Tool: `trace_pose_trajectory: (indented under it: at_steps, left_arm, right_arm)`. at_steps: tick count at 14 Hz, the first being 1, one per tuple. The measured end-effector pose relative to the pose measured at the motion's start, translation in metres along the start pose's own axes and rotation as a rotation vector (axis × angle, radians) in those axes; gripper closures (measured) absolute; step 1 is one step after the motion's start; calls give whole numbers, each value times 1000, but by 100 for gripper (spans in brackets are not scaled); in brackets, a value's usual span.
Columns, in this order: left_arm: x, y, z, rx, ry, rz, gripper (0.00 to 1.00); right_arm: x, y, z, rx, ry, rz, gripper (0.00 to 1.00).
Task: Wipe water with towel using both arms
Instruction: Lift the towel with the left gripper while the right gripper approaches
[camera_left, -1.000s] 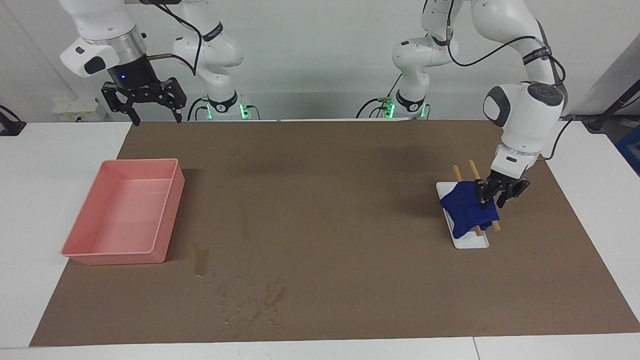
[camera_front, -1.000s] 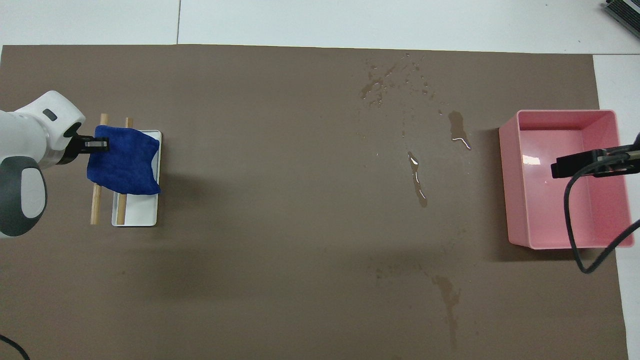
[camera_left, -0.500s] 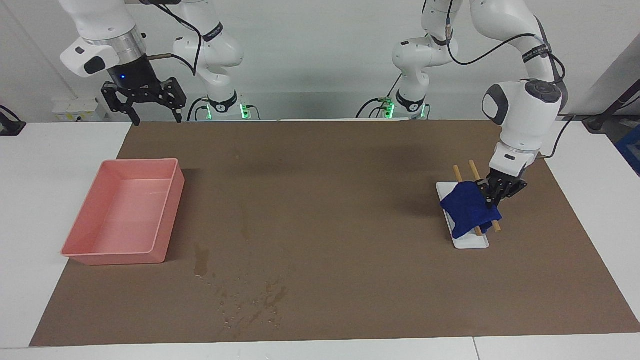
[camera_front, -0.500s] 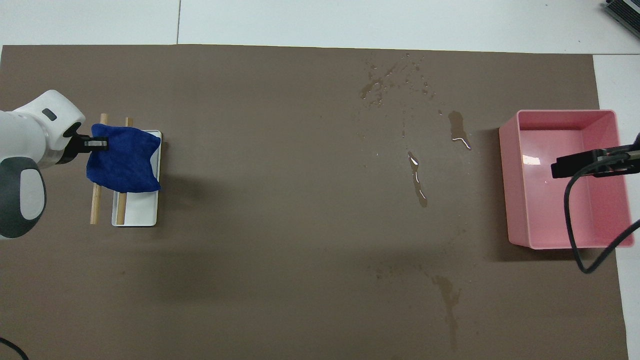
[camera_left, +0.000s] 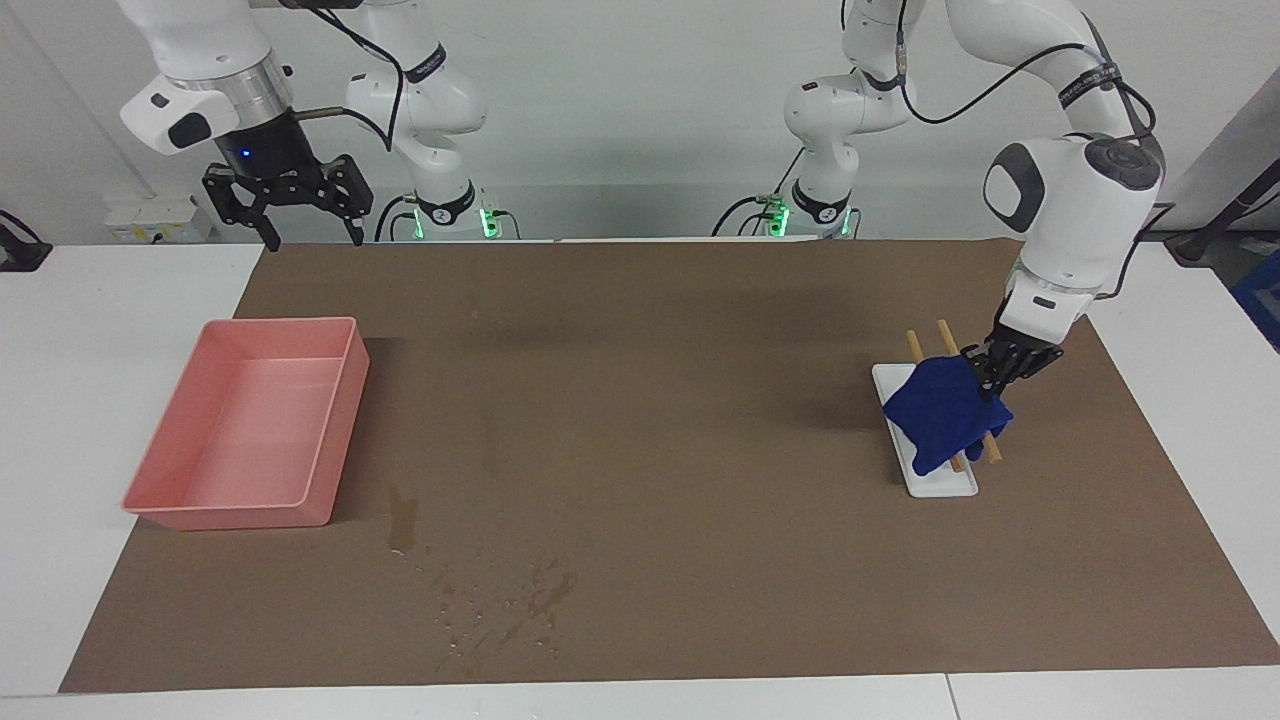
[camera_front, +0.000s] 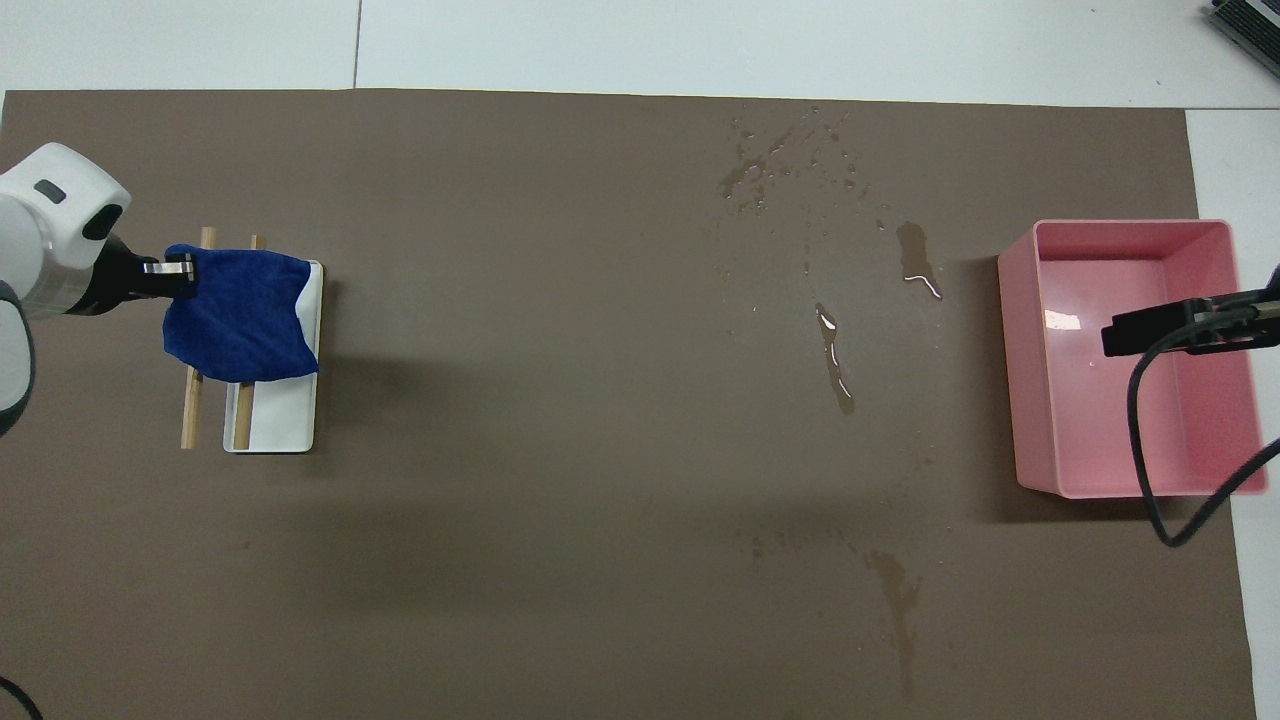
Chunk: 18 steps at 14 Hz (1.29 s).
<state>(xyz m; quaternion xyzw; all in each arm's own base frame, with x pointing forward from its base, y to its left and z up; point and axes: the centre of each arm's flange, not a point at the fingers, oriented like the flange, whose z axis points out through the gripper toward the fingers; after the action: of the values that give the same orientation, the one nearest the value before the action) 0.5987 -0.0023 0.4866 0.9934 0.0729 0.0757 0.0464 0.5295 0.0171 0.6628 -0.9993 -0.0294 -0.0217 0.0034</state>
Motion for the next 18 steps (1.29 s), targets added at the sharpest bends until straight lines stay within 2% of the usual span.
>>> trace_pose_trajectory:
  at_steps: [2, 6, 8, 10, 12, 14, 18]
  left_arm:
    - [-4, 20, -15, -116, -27, -146, 93]
    - [-28, 96, -34, -273, -128, -451, 93]
    - [-45, 143, -41, -346, -208, -603, 93]
    - [-61, 187, -48, -424, -293, -766, 93]
    - [-72, 226, -57, -495, -341, -972, 93]
    - [-81, 257, -66, -554, -356, -1188, 93]
    - [-93, 297, -77, -673, -425, -1533, 93]
  right_arm:
    - [0, 0, 0, 0, 0, 0, 0]
    - [-3, -12, -2, 0, -6, -34, 0]
    - [-3, -21, -2, 10, 0, -50, 0]
    - [-1, -28, 2, 81, 12, -21, 0]
    - [0, -38, 9, 191, 1, 169, 0]
    - [1, -53, 14, 285, -2, 375, 0]
    - [-2, -105, 22, 401, -34, 657, 0]
